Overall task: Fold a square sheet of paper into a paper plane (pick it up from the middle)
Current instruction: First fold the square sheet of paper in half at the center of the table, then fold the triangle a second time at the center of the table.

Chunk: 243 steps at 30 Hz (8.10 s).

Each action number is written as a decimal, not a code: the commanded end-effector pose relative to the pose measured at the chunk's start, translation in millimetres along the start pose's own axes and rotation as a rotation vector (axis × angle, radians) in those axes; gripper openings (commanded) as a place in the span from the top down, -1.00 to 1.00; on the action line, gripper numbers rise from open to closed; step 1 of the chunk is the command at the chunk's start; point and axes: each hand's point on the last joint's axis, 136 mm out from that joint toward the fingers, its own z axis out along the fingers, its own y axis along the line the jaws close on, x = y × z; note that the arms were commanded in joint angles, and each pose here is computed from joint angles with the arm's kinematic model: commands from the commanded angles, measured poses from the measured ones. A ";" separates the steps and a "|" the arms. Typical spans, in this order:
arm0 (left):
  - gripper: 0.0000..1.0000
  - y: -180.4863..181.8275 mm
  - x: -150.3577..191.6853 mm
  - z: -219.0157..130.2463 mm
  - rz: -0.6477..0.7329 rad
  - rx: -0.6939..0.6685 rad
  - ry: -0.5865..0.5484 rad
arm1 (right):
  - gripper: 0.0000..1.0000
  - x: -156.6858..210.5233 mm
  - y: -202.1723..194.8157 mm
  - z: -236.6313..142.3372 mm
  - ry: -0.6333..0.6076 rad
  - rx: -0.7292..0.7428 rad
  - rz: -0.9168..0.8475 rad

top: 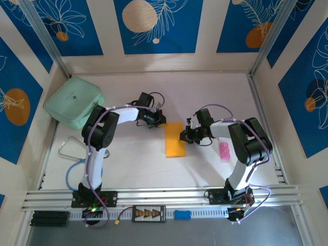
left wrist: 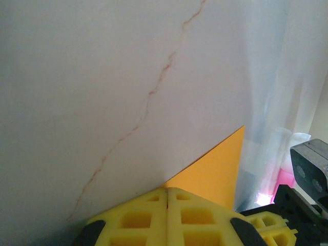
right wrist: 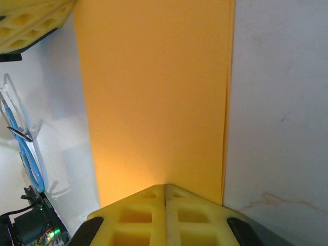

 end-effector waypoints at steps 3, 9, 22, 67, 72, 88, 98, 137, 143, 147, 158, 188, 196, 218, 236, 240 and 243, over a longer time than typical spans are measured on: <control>1.00 50.5 -30.4 -1.8 -0.074 -0.169 -0.108 | 1.00 38.3 -46.9 7.2 0.100 0.157 0.111; 1.00 50.8 -39.2 -4.1 -0.100 -0.192 -0.147 | 1.00 38.7 -45.6 7.8 0.103 0.147 0.108; 1.00 37.3 -38.2 -14.4 -0.041 -0.321 -0.125 | 1.00 37.6 -39.7 8.3 0.106 0.116 0.095; 0.88 7.8 47.3 13.5 0.130 -0.103 0.061 | 0.10 82.0 10.0 -44.5 0.011 -0.039 0.211; 0.89 29.5 58.0 17.1 0.118 -0.146 0.087 | 0.09 82.8 10.4 -42.1 0.029 -0.074 0.238; 0.90 29.2 58.7 18.3 0.124 -0.139 0.093 | 0.03 73.9 7.2 -33.6 0.027 -0.067 0.257; 0.90 28.6 58.7 18.7 0.119 -0.132 0.091 | 0.01 70.1 0.0 -37.0 -0.010 -0.029 0.256; 0.76 -20.4 42.7 12.4 0.179 -0.015 0.088 | 0.45 32.3 12.7 -23.3 0.016 -0.230 0.204; 0.56 -28.0 42.8 4.7 0.188 -0.008 0.075 | 0.66 31.1 10.0 -21.5 0.013 -0.222 0.210; 0.43 -39.5 44.4 -5.7 0.203 0.019 0.054 | 0.76 29.9 5.9 -21.5 0.000 -0.198 0.230; 0.44 -53.2 53.3 -32.9 0.283 0.037 -0.046 | 0.87 18.2 6.6 -24.3 -0.073 -0.175 0.268; -0.22 -81.5 179.3 -12.8 1.100 -0.350 -0.114 | 0.70 12.7 22.2 -30.9 -0.038 -0.232 0.206; -0.51 -83.6 188.3 -4.6 1.306 -0.508 -0.138 | 0.70 13.2 21.6 -31.5 -0.036 -0.233 0.209; -0.40 -73.6 193.4 16.2 1.369 -0.571 -0.095 | 0.70 13.4 21.2 -32.5 -0.041 -0.230 0.211; 0.76 -87.8 188.2 3.2 1.298 -0.518 -0.143 | 0.68 14.4 20.1 -39.9 -0.059 -0.219 0.213; 0.93 -88.9 185.2 0.5 1.238 -0.475 -0.139 | 0.67 14.5 18.6 -44.5 -0.073 -0.204 0.217; 0.98 -91.8 183.9 -1.3 1.156 -0.390 -0.117 | 0.64 15.2 14.0 -49.6 -0.093 -0.177 0.227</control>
